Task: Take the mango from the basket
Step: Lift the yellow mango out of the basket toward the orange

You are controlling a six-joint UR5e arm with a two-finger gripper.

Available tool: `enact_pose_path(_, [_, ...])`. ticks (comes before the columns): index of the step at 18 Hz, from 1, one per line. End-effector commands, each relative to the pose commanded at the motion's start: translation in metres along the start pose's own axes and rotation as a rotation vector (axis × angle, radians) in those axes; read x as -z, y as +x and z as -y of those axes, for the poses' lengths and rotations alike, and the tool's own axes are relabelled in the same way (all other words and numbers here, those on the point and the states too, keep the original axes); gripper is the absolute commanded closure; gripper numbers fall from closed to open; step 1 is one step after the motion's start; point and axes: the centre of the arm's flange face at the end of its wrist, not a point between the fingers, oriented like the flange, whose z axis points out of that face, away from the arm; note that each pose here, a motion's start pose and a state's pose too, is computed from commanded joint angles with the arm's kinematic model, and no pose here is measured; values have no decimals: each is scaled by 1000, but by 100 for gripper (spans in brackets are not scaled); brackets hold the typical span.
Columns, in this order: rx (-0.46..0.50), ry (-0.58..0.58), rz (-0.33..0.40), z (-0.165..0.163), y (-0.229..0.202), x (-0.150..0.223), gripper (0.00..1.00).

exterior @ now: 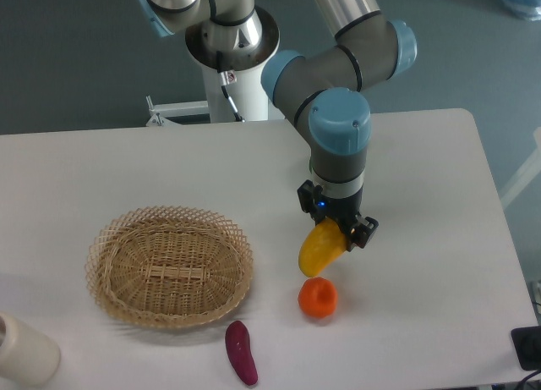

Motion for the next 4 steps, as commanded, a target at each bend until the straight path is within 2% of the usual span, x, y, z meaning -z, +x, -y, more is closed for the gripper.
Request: enact_pose_path(4, [-2,0,0,0,0,0,51])
